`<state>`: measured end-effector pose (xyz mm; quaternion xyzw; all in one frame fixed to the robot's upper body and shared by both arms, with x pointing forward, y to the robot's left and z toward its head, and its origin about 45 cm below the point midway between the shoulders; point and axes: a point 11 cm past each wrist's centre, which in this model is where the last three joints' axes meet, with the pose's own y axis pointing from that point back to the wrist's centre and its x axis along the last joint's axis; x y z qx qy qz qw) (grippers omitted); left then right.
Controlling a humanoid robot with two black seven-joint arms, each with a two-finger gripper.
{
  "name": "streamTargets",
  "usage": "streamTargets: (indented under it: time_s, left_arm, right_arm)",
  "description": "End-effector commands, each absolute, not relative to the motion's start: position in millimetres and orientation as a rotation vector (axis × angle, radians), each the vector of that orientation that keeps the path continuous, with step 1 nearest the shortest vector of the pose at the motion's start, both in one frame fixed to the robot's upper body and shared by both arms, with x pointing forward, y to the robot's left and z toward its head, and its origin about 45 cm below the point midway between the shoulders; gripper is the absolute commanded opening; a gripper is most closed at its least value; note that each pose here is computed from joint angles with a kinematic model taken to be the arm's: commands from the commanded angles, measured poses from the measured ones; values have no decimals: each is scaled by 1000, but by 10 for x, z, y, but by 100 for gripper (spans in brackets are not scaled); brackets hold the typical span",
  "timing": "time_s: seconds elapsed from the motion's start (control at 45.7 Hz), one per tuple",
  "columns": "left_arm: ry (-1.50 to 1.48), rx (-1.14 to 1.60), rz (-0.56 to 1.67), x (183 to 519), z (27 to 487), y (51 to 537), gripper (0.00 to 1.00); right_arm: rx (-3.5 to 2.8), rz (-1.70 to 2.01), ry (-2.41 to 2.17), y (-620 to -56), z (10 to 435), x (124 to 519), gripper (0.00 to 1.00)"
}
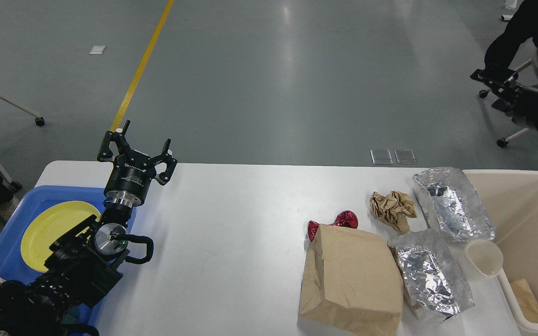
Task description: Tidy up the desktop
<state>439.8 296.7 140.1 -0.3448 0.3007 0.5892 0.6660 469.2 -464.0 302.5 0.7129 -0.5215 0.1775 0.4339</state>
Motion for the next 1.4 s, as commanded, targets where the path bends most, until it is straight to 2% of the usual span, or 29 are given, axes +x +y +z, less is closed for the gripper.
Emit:
streamTargets:
  time_s: [0.0, 0.503, 0.678, 0.897, 1.159, 1.378]
  left_arm:
    - [679, -778, 1330, 4398, 1401, 2967, 96]
    - [679, -778, 1330, 4398, 1401, 2967, 96]
    - [679, -778, 1330, 4398, 1401, 2967, 96]
    - [679, -778, 1330, 4398, 1401, 2967, 97]
    - [679, -778, 1330, 4398, 1401, 2967, 97]
    - [679, -778, 1330, 4398, 1401, 2967, 96]
  right_arm:
    - [1689, 505, -1196, -4697, 3288, 4694, 100]
    - [1534, 192, -535, -4625, 4028, 4250, 100]
    - [1402, 101, -387, -4678, 4080, 4055, 100]
    - [1374, -50, -282, -4792, 3760, 3696, 100]
    - [1485, -139, -269, -4772, 3446, 3477, 100]
    - [1601, -218, -258, -4734, 2972, 3342, 100]
